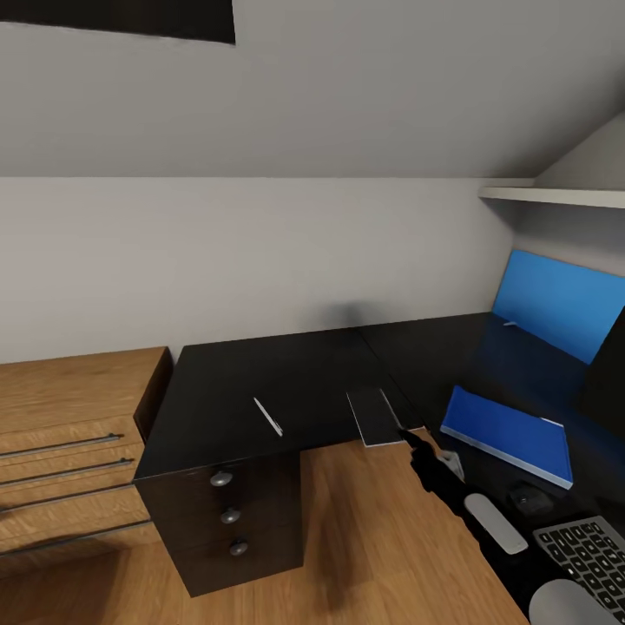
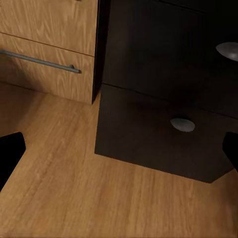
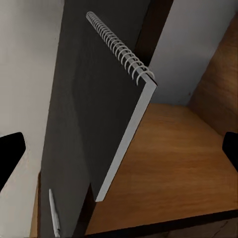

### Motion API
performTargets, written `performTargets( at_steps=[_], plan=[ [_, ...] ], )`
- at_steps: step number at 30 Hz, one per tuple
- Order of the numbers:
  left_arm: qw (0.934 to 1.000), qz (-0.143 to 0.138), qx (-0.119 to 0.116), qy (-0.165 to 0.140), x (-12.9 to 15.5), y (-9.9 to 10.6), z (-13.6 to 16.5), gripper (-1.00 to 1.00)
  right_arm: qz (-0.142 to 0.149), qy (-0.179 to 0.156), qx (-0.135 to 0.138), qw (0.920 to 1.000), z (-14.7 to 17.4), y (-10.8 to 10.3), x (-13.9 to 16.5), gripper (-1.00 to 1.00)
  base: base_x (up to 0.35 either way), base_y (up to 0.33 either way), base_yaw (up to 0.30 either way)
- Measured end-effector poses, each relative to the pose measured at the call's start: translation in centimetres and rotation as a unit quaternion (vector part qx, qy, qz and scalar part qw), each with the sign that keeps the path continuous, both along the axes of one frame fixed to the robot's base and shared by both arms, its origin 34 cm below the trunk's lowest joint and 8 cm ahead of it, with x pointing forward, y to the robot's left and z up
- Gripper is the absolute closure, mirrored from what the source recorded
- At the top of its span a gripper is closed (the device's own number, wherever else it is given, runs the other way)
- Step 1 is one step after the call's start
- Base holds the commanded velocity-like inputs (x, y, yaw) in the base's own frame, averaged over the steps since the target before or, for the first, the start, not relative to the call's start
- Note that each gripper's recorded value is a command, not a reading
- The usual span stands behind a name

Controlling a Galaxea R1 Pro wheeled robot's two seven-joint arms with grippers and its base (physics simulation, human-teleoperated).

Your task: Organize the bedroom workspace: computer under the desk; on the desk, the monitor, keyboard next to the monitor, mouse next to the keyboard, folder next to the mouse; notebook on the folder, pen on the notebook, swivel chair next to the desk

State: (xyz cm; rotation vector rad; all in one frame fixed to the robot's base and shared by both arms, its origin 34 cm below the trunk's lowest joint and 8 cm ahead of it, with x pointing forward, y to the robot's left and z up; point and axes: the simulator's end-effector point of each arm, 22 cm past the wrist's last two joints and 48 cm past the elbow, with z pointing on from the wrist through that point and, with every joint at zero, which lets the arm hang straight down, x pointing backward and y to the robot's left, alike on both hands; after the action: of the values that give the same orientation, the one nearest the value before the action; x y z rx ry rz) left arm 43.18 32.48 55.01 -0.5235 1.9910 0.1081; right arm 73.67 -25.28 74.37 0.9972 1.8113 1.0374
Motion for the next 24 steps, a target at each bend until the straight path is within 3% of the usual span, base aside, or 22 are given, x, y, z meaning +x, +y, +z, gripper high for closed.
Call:
performTargets(
  at_steps=[7,24],
  plan=[
    [1.0,0.0,0.0,0.001,-0.1,0.0,0.0,-1.0,-0.016,0.011,0.021,0.9996,-0.7,-0.5,-0.3,-1.0,0.159,0.0,0.0],
    [1.0,0.002,-0.004,0.005,-0.2,-0.3,-1.0,-1.0,-0.017,0.011,0.021,0.9996,-1.5,-0.5,-0.3,-1.0,0.013,0.0,0.0]
  ],
)
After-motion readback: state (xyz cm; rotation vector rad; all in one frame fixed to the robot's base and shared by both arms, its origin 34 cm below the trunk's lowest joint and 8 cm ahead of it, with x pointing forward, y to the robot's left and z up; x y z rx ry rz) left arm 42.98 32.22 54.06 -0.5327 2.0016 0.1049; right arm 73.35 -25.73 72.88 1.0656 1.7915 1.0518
